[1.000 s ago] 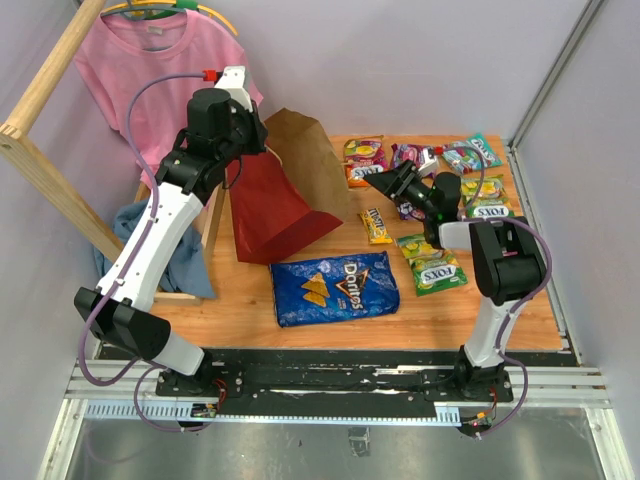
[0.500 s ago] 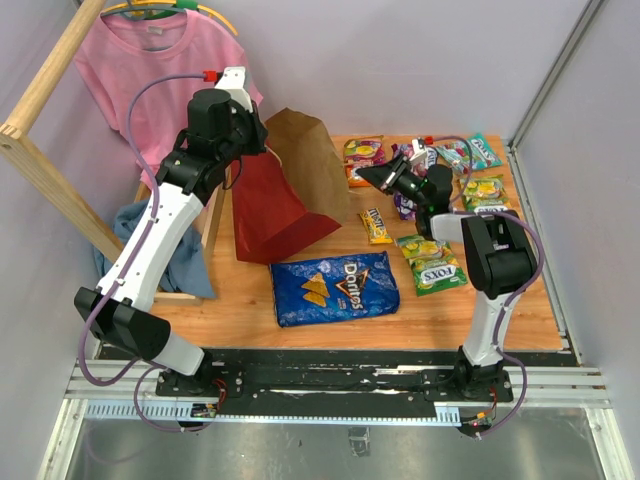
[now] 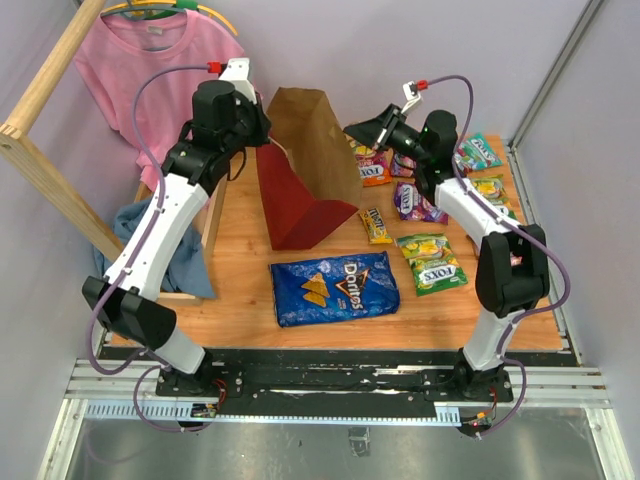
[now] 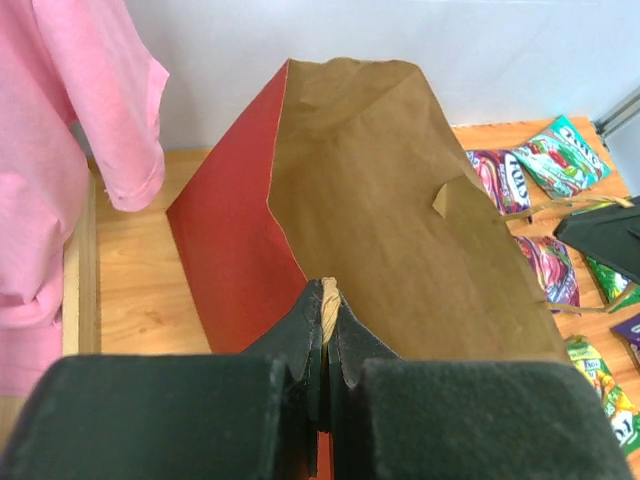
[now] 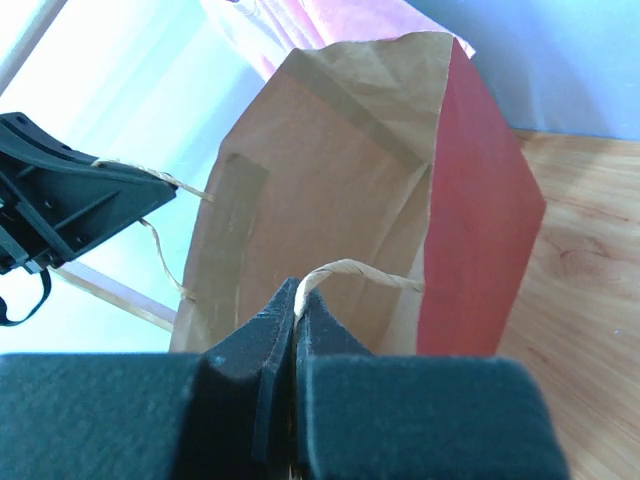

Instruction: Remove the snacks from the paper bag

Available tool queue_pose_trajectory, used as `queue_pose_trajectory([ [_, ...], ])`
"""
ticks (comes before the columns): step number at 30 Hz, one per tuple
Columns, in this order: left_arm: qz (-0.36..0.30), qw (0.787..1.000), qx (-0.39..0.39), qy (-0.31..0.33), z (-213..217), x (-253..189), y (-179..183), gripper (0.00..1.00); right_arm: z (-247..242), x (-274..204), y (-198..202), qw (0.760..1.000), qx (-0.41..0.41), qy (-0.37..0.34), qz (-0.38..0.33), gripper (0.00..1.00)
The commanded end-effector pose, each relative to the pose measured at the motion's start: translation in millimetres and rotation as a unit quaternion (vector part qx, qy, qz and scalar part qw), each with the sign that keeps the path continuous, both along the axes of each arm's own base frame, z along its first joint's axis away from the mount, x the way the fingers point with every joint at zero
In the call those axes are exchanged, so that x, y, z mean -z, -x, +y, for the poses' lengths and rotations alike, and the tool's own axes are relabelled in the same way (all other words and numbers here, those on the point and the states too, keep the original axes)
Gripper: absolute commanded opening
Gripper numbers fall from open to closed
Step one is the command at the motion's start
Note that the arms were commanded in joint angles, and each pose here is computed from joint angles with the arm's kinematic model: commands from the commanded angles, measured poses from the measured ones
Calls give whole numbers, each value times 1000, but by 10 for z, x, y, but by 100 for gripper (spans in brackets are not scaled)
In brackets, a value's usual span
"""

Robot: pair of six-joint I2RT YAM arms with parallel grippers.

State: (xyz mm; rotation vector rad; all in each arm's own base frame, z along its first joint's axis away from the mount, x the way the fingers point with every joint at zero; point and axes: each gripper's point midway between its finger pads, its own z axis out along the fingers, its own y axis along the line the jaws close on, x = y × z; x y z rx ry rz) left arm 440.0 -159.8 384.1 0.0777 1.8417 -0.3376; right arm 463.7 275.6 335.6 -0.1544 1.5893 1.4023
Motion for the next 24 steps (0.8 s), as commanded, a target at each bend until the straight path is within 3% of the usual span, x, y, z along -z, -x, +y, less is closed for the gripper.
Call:
queue_pose_trajectory([
  [1, -31, 999, -7, -2, 2, -175, -192, 2, 79, -2, -52, 999, -9, 43, 18, 1],
  [19, 10, 999, 36, 9, -202, 453, -775, 2, 226, 228, -493, 989, -4, 129, 65, 1],
  [24, 16, 999, 29, 15, -175, 534, -805, 7, 232, 280, -530, 988, -4, 136, 70, 1],
])
